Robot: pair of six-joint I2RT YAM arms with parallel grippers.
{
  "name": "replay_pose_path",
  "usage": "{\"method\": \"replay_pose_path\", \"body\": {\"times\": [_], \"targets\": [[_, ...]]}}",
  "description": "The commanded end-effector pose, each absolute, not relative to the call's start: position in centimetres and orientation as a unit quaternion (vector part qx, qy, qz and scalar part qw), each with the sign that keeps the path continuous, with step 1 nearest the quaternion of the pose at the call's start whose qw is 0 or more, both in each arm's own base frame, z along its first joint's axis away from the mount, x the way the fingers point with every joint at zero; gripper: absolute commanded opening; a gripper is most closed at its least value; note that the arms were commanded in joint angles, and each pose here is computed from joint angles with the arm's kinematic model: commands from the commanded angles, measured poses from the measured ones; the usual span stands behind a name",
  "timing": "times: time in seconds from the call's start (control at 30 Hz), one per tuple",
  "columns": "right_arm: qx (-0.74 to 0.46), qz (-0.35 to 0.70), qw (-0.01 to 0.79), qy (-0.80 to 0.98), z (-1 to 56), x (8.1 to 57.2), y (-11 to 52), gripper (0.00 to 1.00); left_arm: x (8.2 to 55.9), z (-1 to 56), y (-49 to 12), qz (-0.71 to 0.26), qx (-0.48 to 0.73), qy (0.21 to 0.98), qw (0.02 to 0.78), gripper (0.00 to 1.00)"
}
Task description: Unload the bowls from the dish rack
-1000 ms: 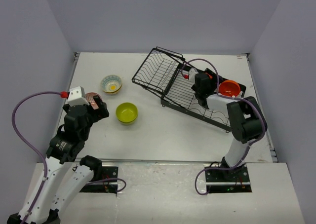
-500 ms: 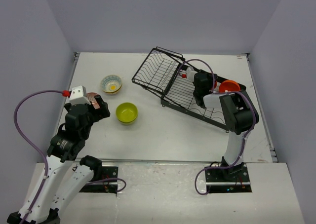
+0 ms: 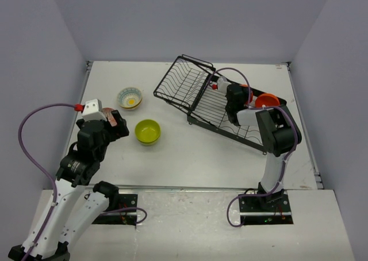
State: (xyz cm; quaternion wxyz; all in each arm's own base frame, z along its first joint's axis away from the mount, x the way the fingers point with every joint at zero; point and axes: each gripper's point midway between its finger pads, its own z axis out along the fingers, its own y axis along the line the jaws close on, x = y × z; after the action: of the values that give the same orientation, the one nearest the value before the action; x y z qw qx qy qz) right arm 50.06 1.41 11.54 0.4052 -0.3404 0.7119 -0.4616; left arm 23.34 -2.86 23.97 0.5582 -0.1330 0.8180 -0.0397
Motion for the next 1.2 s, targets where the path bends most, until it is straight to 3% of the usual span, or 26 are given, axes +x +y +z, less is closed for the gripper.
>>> {"method": "replay_pose_path", "body": {"times": [0.0, 0.1, 1.17], "targets": [[-0.315, -0.462, 0.422, 0.714, 12.1, 50.5, 1.2, 0.09, 23.8, 24.7, -3.1, -0.043, -0.123, 0.811, 0.571, 1.00], [-0.310, -0.464, 0.425, 0.713, 12.4, 50.5, 1.2, 0.00, 23.8, 24.8, -3.1, -0.044, -0.123, 0.809, 0.573, 1.00], [-0.091, -0.517, 0.551, 0.649, 23.7, 48.9, -1.9, 0.00, 23.7, 25.3, -1.7, -0.030, -0.145, 0.800, 0.581, 1.00]]}}
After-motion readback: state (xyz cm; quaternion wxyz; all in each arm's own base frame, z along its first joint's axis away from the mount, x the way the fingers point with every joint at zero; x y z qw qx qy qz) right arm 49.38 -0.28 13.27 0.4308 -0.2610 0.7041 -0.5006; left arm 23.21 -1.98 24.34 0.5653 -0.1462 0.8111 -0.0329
